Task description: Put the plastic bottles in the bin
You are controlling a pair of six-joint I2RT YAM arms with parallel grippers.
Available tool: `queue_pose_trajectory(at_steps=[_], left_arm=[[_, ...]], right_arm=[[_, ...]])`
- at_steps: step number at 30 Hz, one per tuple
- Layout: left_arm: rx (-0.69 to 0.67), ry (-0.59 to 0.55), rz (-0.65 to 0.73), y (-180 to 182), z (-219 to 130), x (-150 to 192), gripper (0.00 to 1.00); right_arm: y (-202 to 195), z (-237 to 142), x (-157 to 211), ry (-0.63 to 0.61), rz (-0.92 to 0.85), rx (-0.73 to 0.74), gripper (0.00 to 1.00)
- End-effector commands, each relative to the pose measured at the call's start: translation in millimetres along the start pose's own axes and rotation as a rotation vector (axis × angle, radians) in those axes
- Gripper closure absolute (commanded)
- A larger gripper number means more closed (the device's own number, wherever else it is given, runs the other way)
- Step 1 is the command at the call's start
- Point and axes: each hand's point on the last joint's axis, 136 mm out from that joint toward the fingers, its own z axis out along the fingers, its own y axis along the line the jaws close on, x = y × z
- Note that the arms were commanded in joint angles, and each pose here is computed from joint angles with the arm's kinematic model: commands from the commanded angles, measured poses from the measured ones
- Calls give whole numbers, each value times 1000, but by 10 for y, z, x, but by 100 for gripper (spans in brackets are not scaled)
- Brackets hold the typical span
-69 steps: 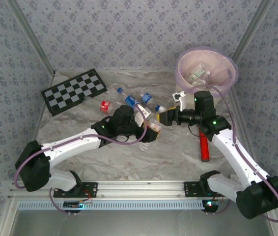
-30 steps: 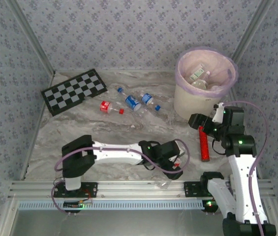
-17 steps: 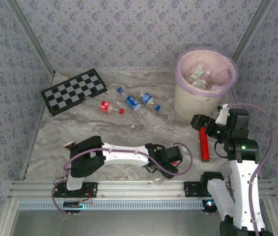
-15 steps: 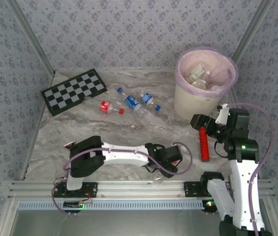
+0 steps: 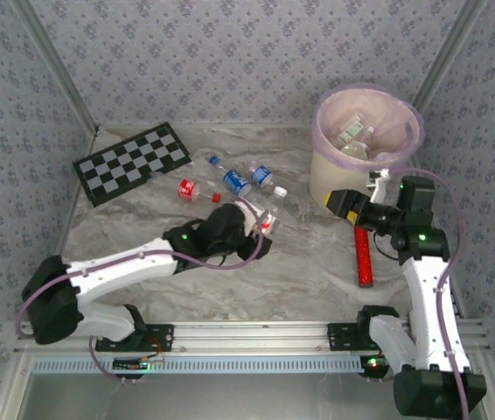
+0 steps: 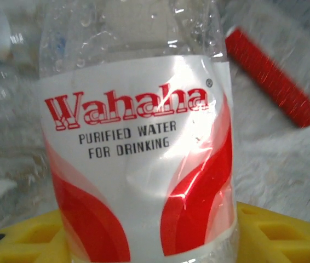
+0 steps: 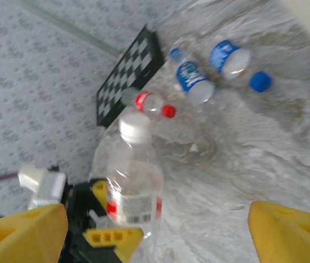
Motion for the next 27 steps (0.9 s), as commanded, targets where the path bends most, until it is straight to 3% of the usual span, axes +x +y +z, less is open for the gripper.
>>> queue_pose_trajectory(at_steps=[1, 5, 9, 15, 23, 27], left_arm=[[140, -158, 32, -122, -43, -306, 43], [195, -172, 61, -215, -64, -362, 43], [252, -185, 77, -322, -79, -404, 43], [292, -172, 70, -381, -39, -374, 43], [286, -172, 80, -392, 56, -442, 42], [306, -182, 81, -436, 39, -496, 42]], right_arm=[[431, 120, -2, 31, -96, -159, 13], [460, 399, 16, 50, -144, -100, 8], [427, 604, -116, 34, -171, -47, 9], [455, 802, -220, 49, -164, -71, 21], [561, 864, -91, 103, -171, -113, 34], [532, 860, -101, 99, -185, -85, 37]])
